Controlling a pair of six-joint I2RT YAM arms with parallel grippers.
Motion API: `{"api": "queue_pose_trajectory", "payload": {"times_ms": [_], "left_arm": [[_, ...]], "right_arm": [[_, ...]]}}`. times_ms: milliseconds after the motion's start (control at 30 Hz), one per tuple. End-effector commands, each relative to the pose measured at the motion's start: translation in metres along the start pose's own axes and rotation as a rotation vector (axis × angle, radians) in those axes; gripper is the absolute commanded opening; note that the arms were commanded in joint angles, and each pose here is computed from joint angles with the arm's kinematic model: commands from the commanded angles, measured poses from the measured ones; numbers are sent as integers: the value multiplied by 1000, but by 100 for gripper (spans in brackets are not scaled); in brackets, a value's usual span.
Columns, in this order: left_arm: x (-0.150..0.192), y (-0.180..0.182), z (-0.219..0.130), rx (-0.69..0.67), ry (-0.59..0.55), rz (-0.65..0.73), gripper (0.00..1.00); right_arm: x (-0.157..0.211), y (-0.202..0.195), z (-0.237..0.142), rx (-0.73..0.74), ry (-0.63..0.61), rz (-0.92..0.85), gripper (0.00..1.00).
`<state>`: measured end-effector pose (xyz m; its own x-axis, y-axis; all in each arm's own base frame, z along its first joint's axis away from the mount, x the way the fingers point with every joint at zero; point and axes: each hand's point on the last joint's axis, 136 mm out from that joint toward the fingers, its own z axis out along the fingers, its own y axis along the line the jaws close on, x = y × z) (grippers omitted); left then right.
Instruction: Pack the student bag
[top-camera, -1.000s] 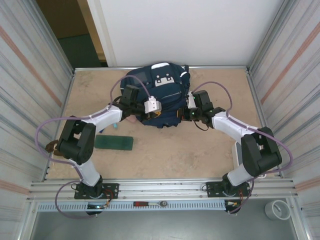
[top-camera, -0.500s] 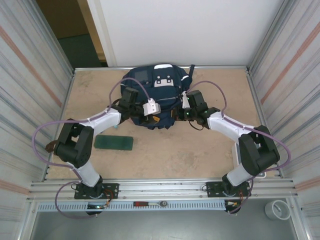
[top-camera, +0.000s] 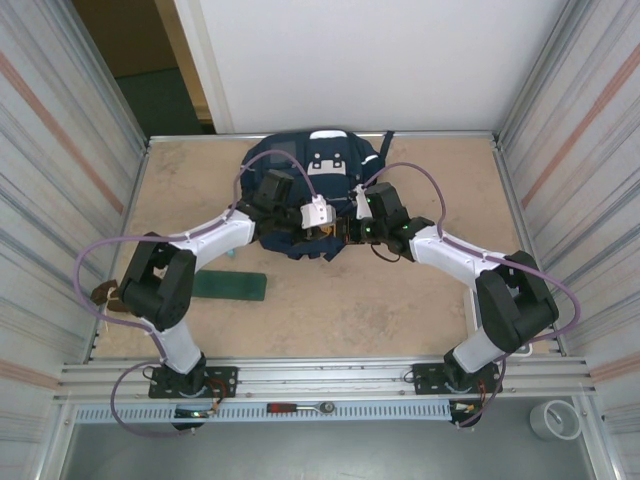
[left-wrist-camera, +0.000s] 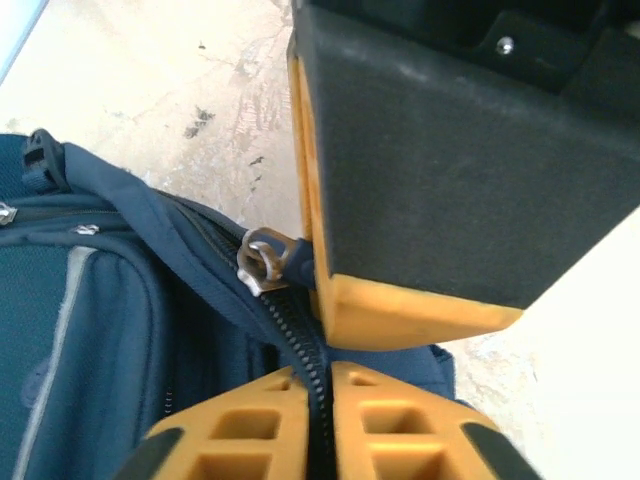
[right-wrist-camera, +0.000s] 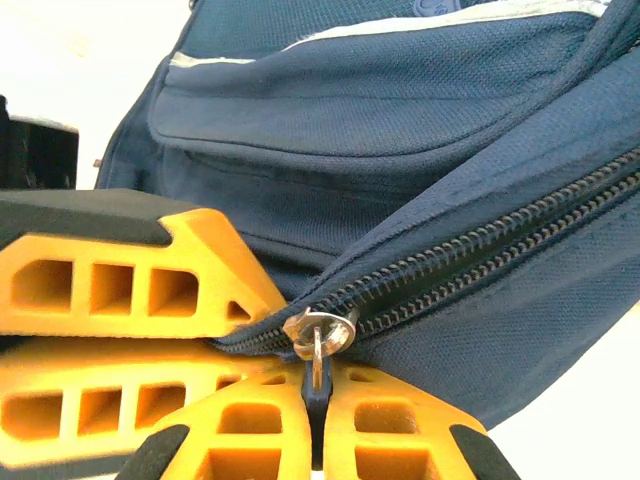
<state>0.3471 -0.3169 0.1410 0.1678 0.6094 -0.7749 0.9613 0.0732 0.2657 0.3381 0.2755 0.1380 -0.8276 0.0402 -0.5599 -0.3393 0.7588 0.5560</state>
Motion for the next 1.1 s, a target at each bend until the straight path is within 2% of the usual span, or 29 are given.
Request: {"api": "queue_pose_trajectory", "payload": {"times_ms": [0, 133, 433, 800, 933, 1067], "left_arm": [[4, 0, -9, 31, 12, -40, 4], [-1, 5, -28, 3, -33, -46, 0], [-26, 5, -63, -61, -150, 11, 0], [-39, -7, -72, -41, -229, 20, 0], [-36, -12, -68, -32, -241, 8, 0], [-37, -17, -63, -13, -251, 7, 0]], "right_arm": [[-18, 7, -11, -35, -56, -35, 0], [-16, -39, -15, 80, -20, 33, 0], [-27, -126, -20, 280, 27, 205, 0], [-49, -197, -8, 411, 19, 310, 0], [-52, -197, -9, 366, 15, 320, 0], [-56, -166, -20, 236, 1, 244, 17]]}}
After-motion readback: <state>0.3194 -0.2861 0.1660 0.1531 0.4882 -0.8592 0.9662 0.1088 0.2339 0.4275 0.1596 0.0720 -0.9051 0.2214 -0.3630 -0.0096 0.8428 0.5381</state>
